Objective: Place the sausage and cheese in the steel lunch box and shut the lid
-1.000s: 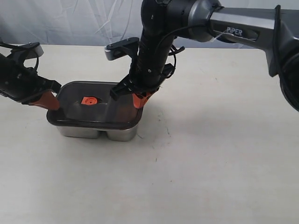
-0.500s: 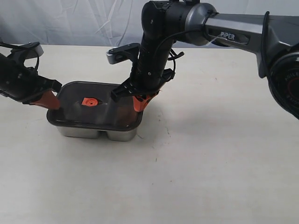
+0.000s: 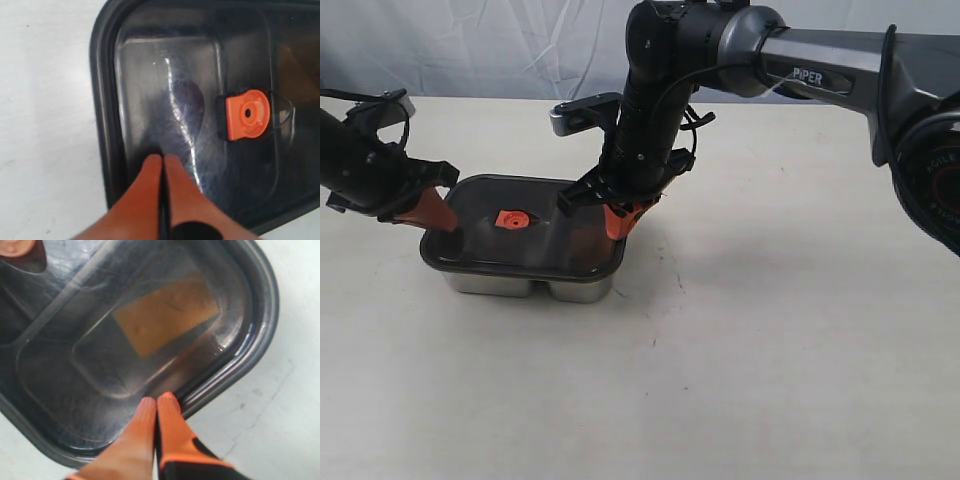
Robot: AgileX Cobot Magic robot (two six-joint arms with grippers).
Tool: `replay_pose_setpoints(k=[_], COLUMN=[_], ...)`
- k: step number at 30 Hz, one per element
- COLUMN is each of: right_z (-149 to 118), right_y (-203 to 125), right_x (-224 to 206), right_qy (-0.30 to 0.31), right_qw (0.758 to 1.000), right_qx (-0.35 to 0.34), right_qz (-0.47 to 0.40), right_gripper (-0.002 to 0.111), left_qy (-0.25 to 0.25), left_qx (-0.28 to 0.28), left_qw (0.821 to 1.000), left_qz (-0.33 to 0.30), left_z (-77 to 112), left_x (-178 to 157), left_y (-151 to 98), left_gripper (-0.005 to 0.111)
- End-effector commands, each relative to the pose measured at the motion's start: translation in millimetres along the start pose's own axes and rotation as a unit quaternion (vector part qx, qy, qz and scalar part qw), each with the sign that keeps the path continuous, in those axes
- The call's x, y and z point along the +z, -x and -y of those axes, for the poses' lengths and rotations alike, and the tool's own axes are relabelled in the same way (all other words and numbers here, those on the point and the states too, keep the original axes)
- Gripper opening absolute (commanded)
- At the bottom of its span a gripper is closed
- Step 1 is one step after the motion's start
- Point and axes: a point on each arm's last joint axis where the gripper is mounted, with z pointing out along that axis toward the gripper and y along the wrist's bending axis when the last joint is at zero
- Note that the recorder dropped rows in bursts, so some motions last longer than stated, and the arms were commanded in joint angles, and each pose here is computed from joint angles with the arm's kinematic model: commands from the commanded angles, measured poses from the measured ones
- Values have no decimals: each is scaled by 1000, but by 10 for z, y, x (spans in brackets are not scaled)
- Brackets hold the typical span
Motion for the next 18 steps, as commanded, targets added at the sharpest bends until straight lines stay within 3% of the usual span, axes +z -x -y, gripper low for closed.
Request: replay_pose_setpoints(k=[1, 18], right_z=[37, 36], right_y=[-73, -71], right_x=[372, 372], right_qy=[9, 10], right_qw=[999, 999], right_qx=[7, 7], right_qz=[-47, -46], right_gripper=[-1, -1], left_qy=[26, 56], left_qx=[0, -26], left_qw=[999, 994], left_qz=[-48, -85], left_z=[-178, -310], left_x=[253, 390], left_y=[-119, -184], left_gripper=[0, 0])
